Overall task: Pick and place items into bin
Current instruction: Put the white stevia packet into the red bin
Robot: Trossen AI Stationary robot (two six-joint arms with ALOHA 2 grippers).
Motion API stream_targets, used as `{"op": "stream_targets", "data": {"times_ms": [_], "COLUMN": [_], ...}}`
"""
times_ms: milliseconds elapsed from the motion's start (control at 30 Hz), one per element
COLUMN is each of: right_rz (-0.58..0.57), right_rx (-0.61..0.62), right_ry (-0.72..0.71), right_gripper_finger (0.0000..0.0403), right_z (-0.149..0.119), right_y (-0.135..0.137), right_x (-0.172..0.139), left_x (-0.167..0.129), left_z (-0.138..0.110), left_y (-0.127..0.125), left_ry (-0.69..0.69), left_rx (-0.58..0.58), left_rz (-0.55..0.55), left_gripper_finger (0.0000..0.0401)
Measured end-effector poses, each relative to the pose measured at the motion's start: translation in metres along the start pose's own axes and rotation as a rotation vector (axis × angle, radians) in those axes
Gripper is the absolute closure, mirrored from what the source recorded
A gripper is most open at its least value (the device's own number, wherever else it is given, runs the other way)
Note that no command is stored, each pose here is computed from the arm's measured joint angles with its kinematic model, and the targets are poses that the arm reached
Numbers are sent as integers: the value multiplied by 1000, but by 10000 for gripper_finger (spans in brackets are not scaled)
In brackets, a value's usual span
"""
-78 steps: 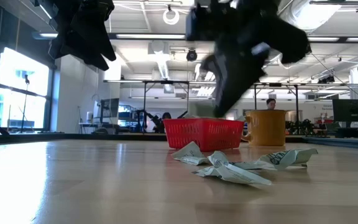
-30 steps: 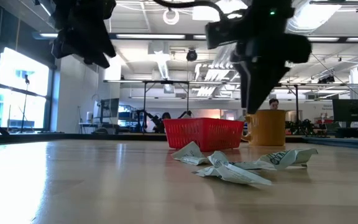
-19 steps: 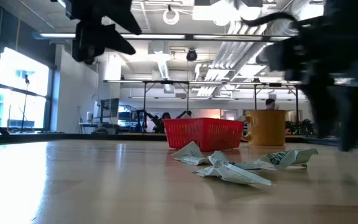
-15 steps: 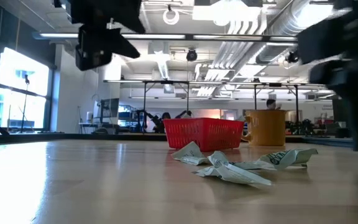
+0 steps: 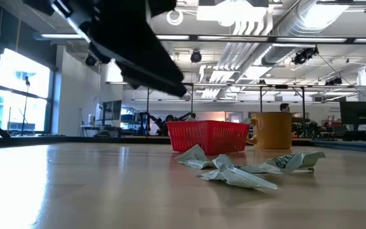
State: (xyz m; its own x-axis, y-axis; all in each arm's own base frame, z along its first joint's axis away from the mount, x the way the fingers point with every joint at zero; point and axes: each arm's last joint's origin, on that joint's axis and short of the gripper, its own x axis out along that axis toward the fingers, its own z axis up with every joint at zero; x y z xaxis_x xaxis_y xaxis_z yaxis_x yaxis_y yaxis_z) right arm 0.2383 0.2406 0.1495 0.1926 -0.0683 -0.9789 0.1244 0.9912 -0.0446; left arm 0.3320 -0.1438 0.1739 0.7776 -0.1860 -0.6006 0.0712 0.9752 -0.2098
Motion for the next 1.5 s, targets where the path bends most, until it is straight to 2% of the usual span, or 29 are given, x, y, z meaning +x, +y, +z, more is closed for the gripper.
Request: {"op": "stream_targets", "data": {"times_ms": [133, 267, 400, 500, 733, 900, 1167, 1233, 1333, 1500], "right_rz": [16, -1, -41, -60, -123, -142, -160, -161, -164, -178], "right_rx": [7, 12, -38, -68, -77, -61, -31, -22, -10, -12], "right_ry": [18, -10, -48, -54, -38, -18, -25, -25, -23, -23], "right_gripper_finger": [199, 199, 199, 199, 199, 199, 199, 199, 199, 199], "right_z": [1, 5, 9, 15, 27, 32, 38, 39, 40, 39], "right_y": [0, -2, -7, -13, -29, -37, -44, -45, -46, -47], "right_x": [0, 1, 1, 3, 6, 7, 9, 9, 9, 9], "left_x": [4, 4, 12, 17, 33, 44, 60, 60, 60, 58], "left_z": [14, 31, 30, 30, 26, 19, 3, 3, 3, 7], "left_y": [-5, -2, 8, 21, 51, 58, 62, 62, 62, 60], "left_ry": [21, 44, 131, 161, 220, 245, 296, 300, 301, 306], "left_rx": [116, 236, 397, 458, 503, 495, 490, 490, 490, 482], "left_rz": [107, 175, 126, 70, -8, -70, -71, -71, -73, -65], "left_gripper_finger": [212, 183, 151, 138, 143, 152, 154, 163, 200, 313]}}
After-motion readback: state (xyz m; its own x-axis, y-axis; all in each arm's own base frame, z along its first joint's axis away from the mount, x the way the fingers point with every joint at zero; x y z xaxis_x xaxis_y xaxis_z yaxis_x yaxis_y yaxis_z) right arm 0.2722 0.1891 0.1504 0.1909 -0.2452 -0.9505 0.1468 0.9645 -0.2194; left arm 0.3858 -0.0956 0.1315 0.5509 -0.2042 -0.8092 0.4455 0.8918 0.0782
